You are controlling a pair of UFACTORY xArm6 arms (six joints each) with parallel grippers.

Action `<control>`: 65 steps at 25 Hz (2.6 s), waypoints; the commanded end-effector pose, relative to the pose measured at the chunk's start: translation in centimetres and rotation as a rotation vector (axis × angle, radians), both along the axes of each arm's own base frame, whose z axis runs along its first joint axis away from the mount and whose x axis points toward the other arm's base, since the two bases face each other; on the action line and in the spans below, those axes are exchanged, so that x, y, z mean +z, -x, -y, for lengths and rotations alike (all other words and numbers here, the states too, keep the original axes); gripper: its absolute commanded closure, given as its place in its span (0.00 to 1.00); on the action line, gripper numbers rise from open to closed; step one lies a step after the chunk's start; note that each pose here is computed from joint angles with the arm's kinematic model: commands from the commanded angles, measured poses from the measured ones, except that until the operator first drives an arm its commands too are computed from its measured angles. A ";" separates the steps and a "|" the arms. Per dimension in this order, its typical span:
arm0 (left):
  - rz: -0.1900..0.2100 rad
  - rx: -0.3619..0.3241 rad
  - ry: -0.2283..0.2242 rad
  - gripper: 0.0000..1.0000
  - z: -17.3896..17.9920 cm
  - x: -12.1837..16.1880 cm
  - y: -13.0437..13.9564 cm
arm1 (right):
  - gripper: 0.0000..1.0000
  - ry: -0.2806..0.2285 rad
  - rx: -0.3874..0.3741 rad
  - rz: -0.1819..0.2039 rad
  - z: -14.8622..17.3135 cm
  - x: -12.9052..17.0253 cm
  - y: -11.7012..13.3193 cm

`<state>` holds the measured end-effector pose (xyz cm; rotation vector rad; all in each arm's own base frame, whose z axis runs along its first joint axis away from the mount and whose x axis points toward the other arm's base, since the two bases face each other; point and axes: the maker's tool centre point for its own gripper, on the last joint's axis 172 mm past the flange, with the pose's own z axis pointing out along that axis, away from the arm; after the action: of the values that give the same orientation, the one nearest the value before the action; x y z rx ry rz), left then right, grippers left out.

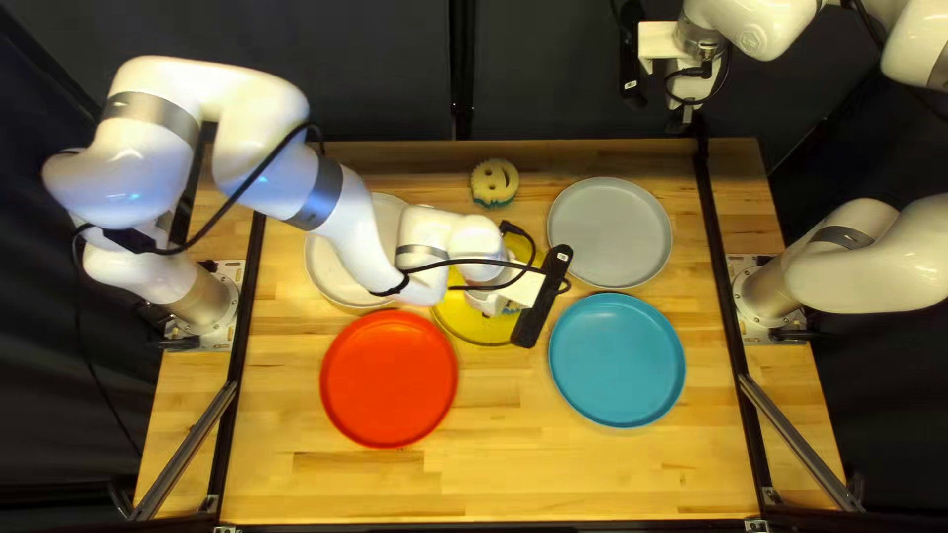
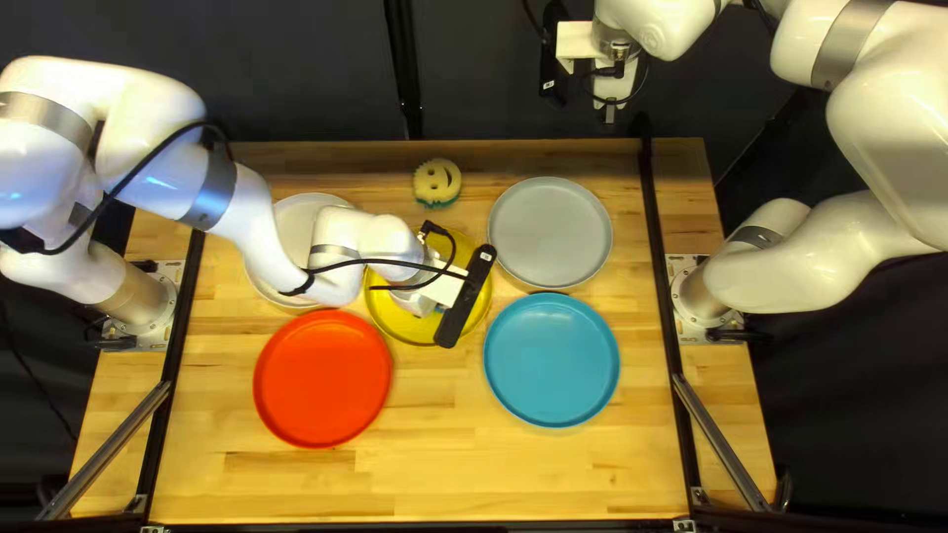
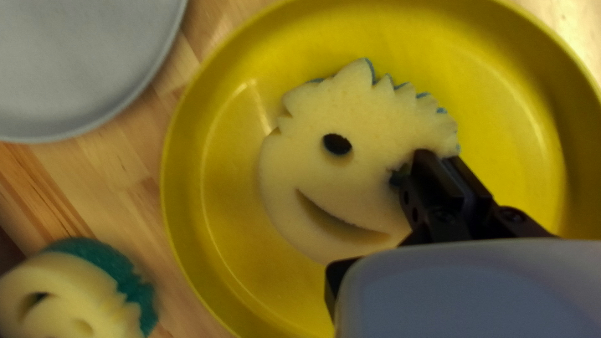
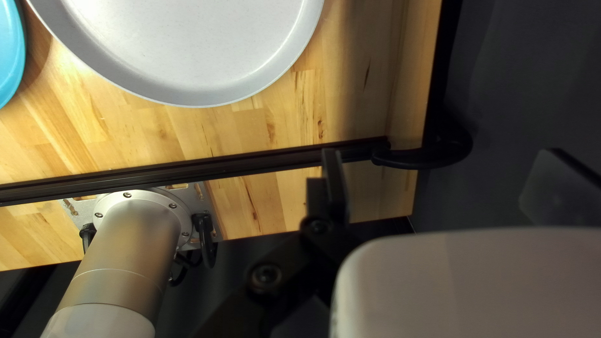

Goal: Pick up sponge and scrub the plate

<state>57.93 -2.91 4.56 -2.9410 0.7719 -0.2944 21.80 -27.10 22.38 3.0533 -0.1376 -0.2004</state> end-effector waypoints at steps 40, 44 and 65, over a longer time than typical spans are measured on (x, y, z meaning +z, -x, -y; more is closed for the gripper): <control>-0.020 -0.008 -0.005 1.00 2.0 -0.2 5.2 | 0.00 0.000 0.000 0.000 0.0 0.0 0.0; -0.031 0.012 -0.008 1.00 1.5 0.3 7.5 | 0.00 0.000 0.000 0.000 0.0 0.0 0.0; -0.024 -0.021 -0.005 1.00 -0.4 -1.0 -0.4 | 0.00 0.000 0.000 0.000 0.0 0.0 0.0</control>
<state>57.24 -2.90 4.21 -2.9409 0.7823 -0.2636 21.80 -27.10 22.38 3.0533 -0.1376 -0.2004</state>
